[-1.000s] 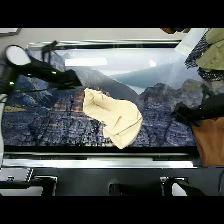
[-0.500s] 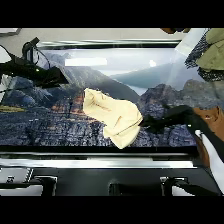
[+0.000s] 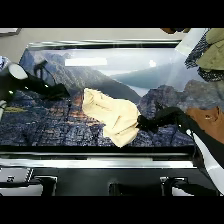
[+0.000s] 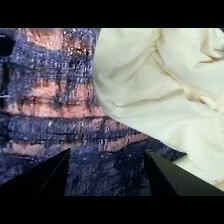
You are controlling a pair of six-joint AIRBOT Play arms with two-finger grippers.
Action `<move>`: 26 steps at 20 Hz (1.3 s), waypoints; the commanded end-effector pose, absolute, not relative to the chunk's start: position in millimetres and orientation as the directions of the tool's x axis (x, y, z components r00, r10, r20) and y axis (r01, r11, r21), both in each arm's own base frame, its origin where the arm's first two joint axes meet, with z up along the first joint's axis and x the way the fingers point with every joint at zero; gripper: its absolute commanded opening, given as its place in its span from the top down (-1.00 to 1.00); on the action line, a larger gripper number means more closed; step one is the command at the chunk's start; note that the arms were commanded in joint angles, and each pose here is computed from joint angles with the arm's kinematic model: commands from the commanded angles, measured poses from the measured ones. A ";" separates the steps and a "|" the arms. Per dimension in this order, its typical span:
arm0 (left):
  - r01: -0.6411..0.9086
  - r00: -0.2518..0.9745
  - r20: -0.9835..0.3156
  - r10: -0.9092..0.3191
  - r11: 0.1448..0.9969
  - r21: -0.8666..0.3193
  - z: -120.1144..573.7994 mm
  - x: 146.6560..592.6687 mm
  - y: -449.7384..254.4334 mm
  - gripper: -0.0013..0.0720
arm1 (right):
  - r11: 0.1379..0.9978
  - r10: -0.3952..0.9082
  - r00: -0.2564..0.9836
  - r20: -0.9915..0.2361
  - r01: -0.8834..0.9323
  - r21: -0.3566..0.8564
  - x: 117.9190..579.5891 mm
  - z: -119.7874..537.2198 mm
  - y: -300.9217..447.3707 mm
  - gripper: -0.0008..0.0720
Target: Fold the clothes and pants, and hang the long-sleeved shirts on hangers.
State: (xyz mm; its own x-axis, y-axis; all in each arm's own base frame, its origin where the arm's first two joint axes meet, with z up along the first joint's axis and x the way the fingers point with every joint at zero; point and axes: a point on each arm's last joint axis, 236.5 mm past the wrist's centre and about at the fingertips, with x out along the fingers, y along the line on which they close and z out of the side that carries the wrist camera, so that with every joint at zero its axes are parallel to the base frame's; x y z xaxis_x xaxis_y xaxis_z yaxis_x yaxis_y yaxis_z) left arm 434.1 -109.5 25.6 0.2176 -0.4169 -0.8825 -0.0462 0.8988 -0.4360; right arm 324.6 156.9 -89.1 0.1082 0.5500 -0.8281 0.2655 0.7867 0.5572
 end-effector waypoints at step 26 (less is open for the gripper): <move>0.226 0.740 -0.369 -0.562 0.725 -0.651 264.3 492.3 -107.1 0.93 | 0.980 0.124 0.782 -0.610 0.001 0.201 388.1 209.7 48.3 0.90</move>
